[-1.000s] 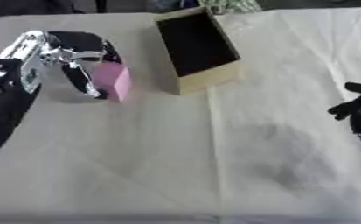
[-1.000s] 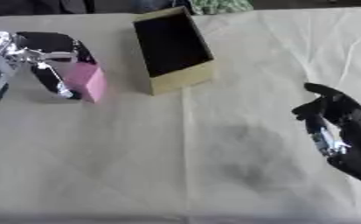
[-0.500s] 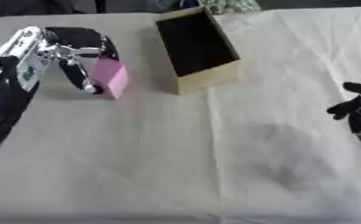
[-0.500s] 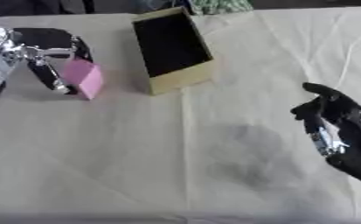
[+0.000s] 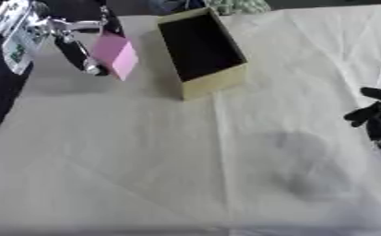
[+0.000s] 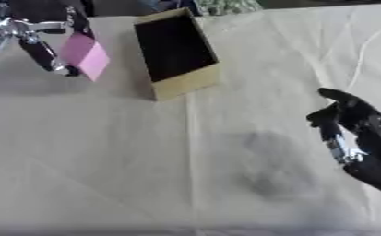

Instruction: Pick up objects on the table and place them in the box.

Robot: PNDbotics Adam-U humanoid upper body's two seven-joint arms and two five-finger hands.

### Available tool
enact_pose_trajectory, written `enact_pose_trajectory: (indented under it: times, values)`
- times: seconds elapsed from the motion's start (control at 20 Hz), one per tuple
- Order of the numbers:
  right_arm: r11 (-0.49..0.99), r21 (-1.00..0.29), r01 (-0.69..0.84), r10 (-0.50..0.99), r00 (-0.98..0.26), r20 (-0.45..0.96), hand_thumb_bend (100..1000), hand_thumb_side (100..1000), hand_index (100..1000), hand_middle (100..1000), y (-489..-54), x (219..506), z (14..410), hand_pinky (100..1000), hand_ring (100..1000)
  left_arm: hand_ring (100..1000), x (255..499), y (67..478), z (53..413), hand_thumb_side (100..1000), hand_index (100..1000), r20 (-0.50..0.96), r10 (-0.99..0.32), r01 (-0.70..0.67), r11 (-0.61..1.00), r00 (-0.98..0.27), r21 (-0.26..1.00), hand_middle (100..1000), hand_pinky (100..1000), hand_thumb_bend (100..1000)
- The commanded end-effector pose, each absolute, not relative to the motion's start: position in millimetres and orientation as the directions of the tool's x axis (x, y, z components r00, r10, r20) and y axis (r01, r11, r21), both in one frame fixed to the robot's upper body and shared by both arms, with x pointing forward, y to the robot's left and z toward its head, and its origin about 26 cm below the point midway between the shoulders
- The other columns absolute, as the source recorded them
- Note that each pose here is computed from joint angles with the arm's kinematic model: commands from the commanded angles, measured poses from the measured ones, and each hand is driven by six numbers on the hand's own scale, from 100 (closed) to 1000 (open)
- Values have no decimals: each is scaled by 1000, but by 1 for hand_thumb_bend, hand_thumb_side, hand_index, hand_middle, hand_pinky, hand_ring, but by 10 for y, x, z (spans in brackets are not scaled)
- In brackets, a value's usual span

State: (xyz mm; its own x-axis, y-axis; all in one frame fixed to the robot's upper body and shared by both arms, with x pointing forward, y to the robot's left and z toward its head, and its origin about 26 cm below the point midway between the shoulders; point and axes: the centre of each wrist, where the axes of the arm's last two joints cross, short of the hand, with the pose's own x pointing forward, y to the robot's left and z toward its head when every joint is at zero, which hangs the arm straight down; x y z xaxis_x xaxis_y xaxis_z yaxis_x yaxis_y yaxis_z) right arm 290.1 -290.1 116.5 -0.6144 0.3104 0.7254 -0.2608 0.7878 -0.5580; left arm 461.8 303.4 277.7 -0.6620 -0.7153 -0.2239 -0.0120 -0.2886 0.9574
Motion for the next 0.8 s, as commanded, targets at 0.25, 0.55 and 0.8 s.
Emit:
enact_pose_trajectory:
  times: [0.25,0.55,0.8]
  values:
    - [759,-583,-290,287,-654,700,100,581,922,523,-2838,2942,1289,763,699,593,4720,2814,3112,100,701,-247,-726,-119,-224,-642,967,477,743,350]
    - [737,-594,-322,256,-681,686,100,581,922,523,-2747,2989,1367,763,699,601,4831,2652,3061,100,713,-248,-746,-155,-194,-619,969,487,745,357]
    - [731,-595,-335,237,-693,681,100,583,922,523,-2700,3013,1406,763,699,621,4899,2539,2916,118,742,-260,-743,-151,-213,-617,965,513,751,401]
